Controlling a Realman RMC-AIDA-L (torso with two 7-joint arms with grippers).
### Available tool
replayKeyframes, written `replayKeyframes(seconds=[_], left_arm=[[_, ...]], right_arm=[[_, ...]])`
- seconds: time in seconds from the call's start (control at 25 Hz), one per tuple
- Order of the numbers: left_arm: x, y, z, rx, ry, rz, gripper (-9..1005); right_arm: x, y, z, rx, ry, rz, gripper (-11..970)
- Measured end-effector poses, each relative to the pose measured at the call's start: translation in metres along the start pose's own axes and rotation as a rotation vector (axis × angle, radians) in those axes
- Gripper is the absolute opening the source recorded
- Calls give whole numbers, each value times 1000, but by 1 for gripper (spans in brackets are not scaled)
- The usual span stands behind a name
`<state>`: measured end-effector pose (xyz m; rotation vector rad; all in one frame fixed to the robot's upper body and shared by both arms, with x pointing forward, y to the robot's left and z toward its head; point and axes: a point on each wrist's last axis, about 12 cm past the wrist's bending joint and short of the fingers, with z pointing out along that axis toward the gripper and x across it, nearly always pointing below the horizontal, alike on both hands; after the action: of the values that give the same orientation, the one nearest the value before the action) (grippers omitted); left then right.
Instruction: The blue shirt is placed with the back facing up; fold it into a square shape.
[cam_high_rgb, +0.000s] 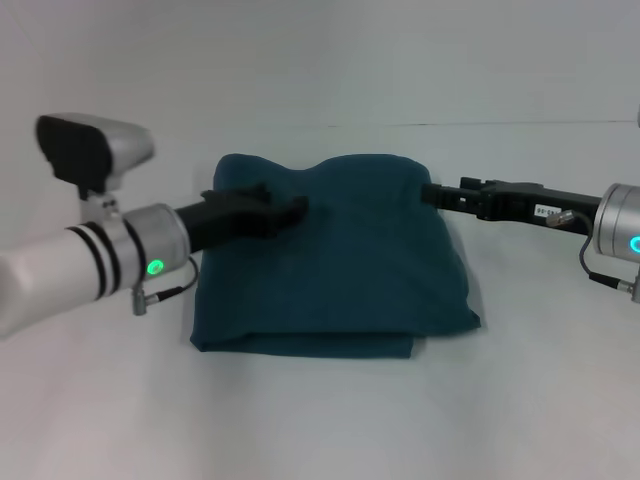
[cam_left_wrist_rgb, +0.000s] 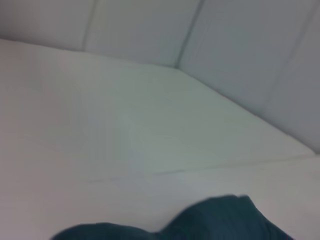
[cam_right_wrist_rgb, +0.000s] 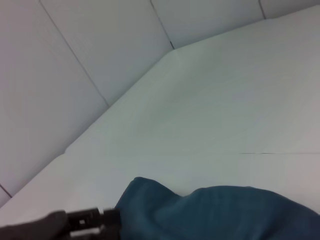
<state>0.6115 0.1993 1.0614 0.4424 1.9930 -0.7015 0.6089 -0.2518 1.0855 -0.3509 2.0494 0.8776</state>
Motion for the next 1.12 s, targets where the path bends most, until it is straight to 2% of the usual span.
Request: replayKeyframes(seconds=[0.16,0.4,0.52,0.84,1.12], left_arm=[[7,-9,13,7,49,72,595],[15,-5,23,-89,101,100,599],[17,-5,23,-98,107,103,599],[4,-14,14,49,16,101,601],[-4,-14,15,35,-60,117,602]], right_arm=[[-3,0,1,4,-4,-4,857],[-5,0,3,6,-6,-9,858],[-6,0,3,8,-7,-9,858],[-7,-1,2,15,-9,-12,859],[-7,0,3,14,-12,-13,860]])
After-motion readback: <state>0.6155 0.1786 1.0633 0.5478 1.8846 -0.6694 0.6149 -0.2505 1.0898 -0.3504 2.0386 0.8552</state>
